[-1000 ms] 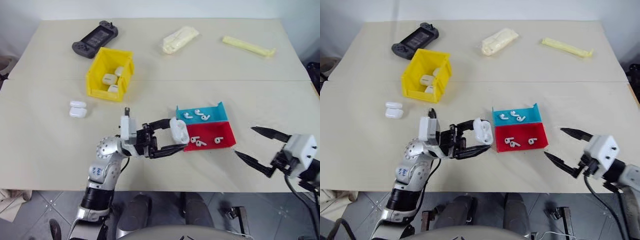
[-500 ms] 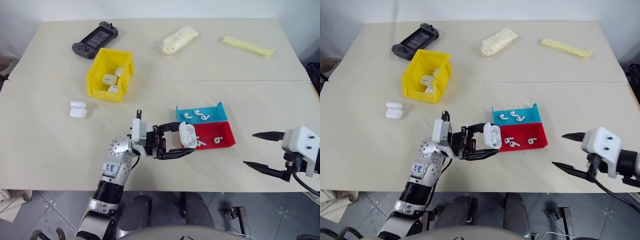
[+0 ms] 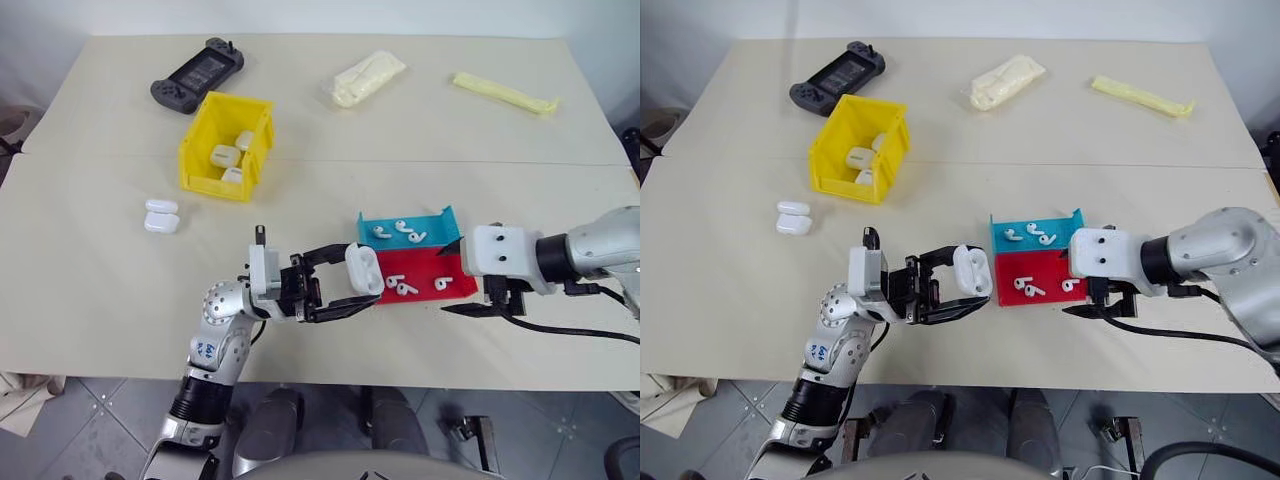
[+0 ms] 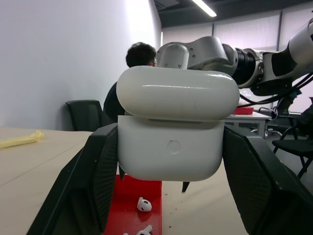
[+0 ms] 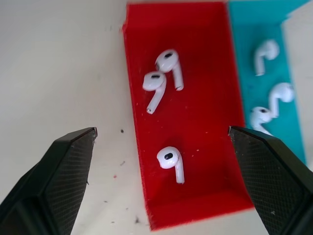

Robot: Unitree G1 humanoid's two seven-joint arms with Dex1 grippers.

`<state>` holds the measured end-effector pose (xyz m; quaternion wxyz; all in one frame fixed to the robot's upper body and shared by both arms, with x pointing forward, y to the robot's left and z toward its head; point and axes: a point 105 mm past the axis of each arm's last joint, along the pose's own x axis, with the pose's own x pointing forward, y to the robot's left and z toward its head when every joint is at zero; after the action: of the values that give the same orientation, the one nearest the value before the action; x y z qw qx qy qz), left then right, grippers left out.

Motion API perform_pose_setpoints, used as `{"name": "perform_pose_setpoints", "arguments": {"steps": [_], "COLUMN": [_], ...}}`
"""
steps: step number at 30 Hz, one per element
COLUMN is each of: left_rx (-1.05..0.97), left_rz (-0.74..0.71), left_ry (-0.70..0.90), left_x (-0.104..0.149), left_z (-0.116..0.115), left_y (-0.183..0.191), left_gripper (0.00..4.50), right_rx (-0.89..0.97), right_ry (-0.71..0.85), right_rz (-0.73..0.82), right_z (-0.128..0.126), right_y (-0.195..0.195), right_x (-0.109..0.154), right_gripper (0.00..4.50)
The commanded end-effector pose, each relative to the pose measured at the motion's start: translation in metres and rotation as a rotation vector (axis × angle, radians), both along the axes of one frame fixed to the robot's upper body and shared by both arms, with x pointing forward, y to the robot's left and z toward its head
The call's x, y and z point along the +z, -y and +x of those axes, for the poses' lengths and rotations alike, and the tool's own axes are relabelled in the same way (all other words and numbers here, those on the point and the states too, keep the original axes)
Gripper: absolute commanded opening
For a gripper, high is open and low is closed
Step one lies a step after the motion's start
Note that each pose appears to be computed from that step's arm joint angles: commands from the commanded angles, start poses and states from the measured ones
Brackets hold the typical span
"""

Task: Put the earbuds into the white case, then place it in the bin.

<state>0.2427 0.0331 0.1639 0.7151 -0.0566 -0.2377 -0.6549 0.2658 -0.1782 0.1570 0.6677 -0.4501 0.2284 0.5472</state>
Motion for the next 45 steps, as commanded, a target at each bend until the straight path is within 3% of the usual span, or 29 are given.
{"name": "perform_pose_setpoints", "arguments": {"steps": [1, 4, 8, 23, 33, 36, 41, 45], "left_rx": [0.008, 0.015, 0.023, 0.033, 0.056, 0.068, 0.065, 0.062], "left_rz": [-0.013, -0.014, -0.015, -0.008, -0.015, -0.02, -0.016, -0.008], "left_ry": [0.029, 0.024, 0.018, 0.005, -0.003, -0.007, -0.009, -0.011], "left_x": [0.008, 0.008, 0.01, 0.012, 0.014, 0.014, 0.014, 0.013], "left_z": [-0.006, -0.007, -0.007, -0.006, -0.005, -0.004, -0.006, -0.005], "left_y": [0.0, 0.0, 0.001, 0.0, -0.001, -0.001, -0.001, -0.001], "left_gripper": [2.8, 2.8, 2.8, 2.8, 2.8, 2.8, 2.8, 2.8], "right_rx": [0.054, 0.069, 0.086, 0.152, 0.191, 0.191, 0.198, 0.198], "right_ry": [0.047, 0.065, 0.053, 0.057, 0.018, 0.018, 0.017, 0.024], "right_rz": [-0.06, -0.087, -0.104, -0.172, -0.228, -0.221, -0.214, -0.213], "right_z": [0.009, 0.015, 0.017, 0.032, 0.028, 0.03, 0.03, 0.031], "right_y": [0.0, 0.0, 0.0, 0.001, 0.002, 0.0, -0.003, -0.003], "right_x": [0.0, -0.002, -0.004, -0.01, -0.023, -0.024, -0.025, -0.024], "right_gripper": [4.5, 3.87, 2.53, 2.53, 2.53, 1.97, 0.44, 0.44]}}
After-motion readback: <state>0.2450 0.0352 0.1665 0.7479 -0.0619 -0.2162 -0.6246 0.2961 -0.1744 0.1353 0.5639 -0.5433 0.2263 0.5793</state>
